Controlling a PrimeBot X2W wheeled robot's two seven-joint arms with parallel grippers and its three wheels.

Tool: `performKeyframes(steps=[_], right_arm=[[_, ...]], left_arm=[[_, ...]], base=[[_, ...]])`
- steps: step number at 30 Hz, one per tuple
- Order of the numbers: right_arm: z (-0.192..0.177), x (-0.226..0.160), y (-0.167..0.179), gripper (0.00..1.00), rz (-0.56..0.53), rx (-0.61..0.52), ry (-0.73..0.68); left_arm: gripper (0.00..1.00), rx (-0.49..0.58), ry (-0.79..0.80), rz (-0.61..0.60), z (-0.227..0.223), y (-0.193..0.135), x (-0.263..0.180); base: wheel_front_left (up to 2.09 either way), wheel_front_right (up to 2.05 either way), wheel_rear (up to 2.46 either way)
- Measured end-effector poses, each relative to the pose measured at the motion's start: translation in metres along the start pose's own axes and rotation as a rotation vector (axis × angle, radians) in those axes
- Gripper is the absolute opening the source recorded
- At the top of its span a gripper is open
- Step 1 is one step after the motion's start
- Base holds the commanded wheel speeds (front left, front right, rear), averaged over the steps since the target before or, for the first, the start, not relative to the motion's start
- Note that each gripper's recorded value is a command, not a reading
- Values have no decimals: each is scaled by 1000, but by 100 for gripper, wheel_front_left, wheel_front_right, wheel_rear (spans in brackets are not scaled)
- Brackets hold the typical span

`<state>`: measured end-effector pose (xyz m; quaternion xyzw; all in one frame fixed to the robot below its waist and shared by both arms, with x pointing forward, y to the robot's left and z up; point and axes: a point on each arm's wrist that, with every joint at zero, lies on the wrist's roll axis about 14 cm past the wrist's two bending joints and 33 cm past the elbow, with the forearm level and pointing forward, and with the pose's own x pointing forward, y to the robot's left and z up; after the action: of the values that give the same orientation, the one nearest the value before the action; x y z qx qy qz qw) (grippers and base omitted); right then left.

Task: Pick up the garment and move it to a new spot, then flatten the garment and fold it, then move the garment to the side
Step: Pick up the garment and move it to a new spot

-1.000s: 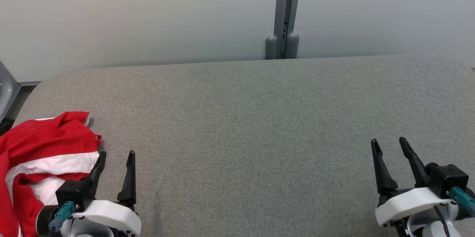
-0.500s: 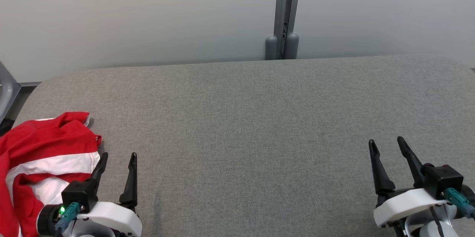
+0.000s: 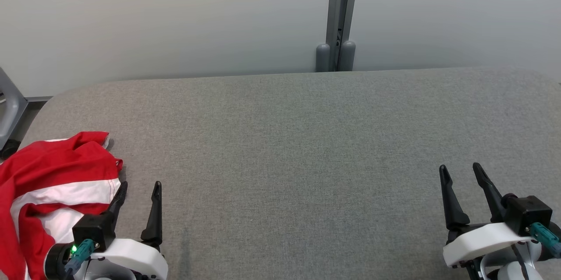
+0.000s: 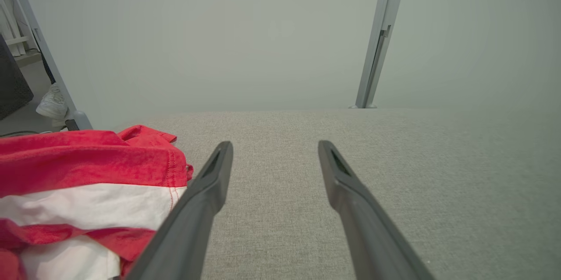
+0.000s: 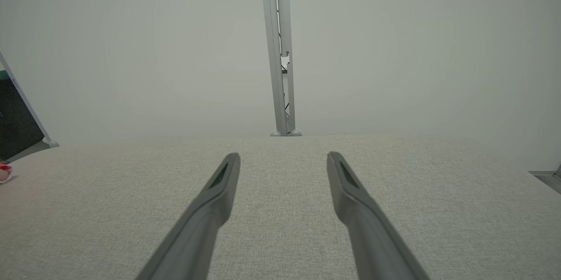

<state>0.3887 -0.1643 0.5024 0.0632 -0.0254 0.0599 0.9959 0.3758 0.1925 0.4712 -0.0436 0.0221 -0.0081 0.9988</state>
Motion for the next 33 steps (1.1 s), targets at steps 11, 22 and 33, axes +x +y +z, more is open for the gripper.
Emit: performKeyframes(steps=[11,22,33], right_arm=[[6,16,26,100,78,-9,-22],[2,41,109,100,311,-33,-23],[-8,47,194,100,537,-12,0]], left_arm=[[100,12,-25,71,10,25,-8],[100,39,-62,296,22,99,-58],[100,42,-63,519,21,157,-128]], base=[[0,0,0],[0,0,0],[0,0,0]])
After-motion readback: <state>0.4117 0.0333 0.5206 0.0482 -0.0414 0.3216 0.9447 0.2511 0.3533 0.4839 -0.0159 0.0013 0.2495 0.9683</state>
